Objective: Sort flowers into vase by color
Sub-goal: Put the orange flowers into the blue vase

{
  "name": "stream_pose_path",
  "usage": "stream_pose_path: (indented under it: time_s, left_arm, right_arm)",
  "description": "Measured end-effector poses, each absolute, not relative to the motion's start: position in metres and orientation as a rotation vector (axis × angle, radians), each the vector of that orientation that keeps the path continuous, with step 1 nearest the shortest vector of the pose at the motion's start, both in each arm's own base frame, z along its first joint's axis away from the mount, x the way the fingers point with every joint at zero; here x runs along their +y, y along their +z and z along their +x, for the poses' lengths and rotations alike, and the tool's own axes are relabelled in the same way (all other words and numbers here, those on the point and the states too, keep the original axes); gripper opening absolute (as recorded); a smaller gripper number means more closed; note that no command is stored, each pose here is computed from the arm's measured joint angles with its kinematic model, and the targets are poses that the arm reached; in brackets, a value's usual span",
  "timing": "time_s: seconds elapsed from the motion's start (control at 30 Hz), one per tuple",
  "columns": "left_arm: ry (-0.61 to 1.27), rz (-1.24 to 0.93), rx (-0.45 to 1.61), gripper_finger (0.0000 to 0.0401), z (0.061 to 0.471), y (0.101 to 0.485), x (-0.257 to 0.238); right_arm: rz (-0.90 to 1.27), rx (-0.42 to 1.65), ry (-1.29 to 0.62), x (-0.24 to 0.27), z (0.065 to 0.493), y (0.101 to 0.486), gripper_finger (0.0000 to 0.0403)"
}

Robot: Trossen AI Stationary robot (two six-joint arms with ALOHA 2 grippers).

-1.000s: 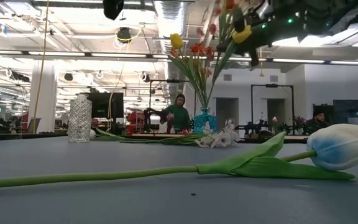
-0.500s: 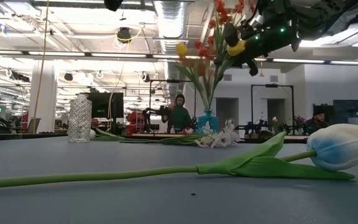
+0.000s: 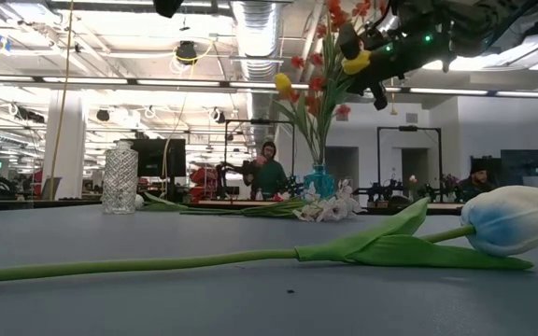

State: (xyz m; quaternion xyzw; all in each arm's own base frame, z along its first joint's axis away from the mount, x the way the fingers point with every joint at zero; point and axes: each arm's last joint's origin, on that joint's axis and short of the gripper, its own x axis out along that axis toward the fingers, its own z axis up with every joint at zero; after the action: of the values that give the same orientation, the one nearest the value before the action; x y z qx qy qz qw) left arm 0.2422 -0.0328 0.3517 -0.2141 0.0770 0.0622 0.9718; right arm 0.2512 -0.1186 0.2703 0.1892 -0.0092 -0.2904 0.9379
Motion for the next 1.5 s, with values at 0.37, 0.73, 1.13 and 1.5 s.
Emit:
stream_pose_path:
  time_s: [0.37, 0.73, 1.13, 1.5]
  left_arm:
    - [0.184, -0.376, 0.066, 0.0151, 0.257, 0.352, -0.033]
    - [0.496, 0.187, 0.116, 0.0151, 0.346, 0.282, -0.014]
    - [0.516, 0.254, 0.122, 0.0151, 0.394, 0.268, 0.047]
    - [0.436, 0.195, 0.064, 0.0151, 0.392, 0.272, 0.080]
  right_arm:
    - [0.342, -0.021, -0.630, -0.123, 0.252, 0.287, 0.0023]
    - [0.383, 0.037, -0.660, -0.123, 0.252, 0.282, 0.0027]
    - [0.426, 0.045, -0.640, -0.122, 0.252, 0.280, 0.0028]
    - [0.428, 0.053, -0.638, -0.122, 0.252, 0.279, 0.0028]
